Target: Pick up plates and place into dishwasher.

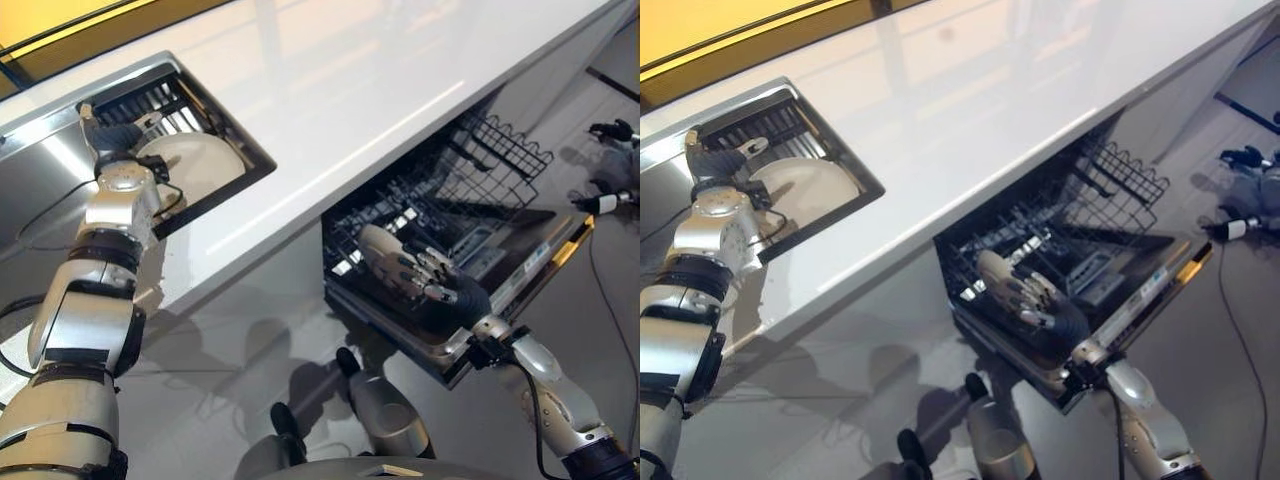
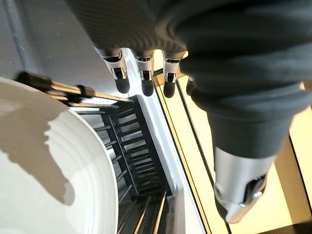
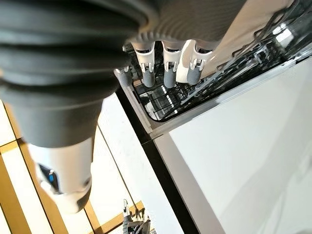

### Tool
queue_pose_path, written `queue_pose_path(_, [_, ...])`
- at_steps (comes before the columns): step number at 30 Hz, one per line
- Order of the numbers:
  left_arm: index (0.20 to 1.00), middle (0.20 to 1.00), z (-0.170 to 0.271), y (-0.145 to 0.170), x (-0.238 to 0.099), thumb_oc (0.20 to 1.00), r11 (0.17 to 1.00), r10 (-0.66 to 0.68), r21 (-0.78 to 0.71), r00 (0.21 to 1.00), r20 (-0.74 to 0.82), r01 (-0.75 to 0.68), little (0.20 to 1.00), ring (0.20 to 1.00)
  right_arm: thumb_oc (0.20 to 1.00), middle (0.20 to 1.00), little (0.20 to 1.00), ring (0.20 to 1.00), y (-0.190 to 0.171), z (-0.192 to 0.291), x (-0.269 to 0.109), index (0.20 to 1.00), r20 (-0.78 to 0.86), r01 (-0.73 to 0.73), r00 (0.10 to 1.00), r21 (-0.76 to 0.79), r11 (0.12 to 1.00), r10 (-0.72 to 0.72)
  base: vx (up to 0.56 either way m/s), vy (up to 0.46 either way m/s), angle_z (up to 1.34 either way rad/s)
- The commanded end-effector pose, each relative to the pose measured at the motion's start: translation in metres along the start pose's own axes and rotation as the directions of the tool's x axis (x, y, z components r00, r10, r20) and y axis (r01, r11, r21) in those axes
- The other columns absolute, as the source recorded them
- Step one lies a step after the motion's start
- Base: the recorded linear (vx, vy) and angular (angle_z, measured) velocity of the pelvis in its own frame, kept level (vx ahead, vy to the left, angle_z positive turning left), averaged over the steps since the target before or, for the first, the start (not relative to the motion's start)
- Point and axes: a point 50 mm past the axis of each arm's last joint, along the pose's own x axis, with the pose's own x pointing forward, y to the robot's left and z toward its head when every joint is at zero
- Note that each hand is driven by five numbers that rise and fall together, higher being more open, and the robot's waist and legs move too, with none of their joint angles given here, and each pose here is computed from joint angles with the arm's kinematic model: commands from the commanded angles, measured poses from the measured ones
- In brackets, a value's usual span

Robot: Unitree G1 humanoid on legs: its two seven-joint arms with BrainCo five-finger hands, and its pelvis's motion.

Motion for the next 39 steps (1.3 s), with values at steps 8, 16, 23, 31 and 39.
queue_pose_path(8, [1.000,1.000,0.070,0.027,0.015,1.000,0.995,0.057,-0.085,0.981,0.186,-0.042,1.000,1.000,1.000,1.000,1.000,1.000,0.006,0.036,0.008,1.000,0.184,-0.083,0.979,-0.037,0.996,0.089,-0.06,-0.039,-0.02])
queue_pose_path(16, [1.000,1.000,0.067,0.057,0.024,1.000,0.978,0.206,0.000,0.976,0.077,-0.207,1.000,1.000,1.000,1.000,1.000,1.000,0.004,0.042,0.010,1.000,0.197,-0.081,0.976,-0.056,0.995,0.090,-0.01,-0.004,-0.01])
queue_pose_path(23, [1.000,1.000,0.075,0.085,0.029,1.000,0.947,0.296,0.113,0.953,0.067,-0.302,1.000,1.000,1.000,1.000,1.000,1.000,0.002,0.045,0.009,1.000,0.204,-0.079,0.975,-0.060,0.995,0.090,0.00,0.000,0.00])
queue_pose_path(31, [1.000,1.000,0.070,0.066,0.028,1.000,0.973,0.153,0.174,0.988,0.002,-0.151,1.000,1.000,1.000,1.000,1.000,1.000,0.006,0.049,0.014,1.000,0.225,-0.079,0.970,-0.052,0.996,0.089,-0.02,-0.004,0.06])
queue_pose_path(39, [1.000,1.000,0.051,0.058,0.028,1.000,0.987,0.057,0.157,0.994,-0.093,-0.042,1.000,1.000,1.000,1.000,1.000,1.000,0.004,0.056,0.018,1.000,0.231,-0.068,0.970,-0.063,0.996,0.081,-0.01,0.001,0.01])
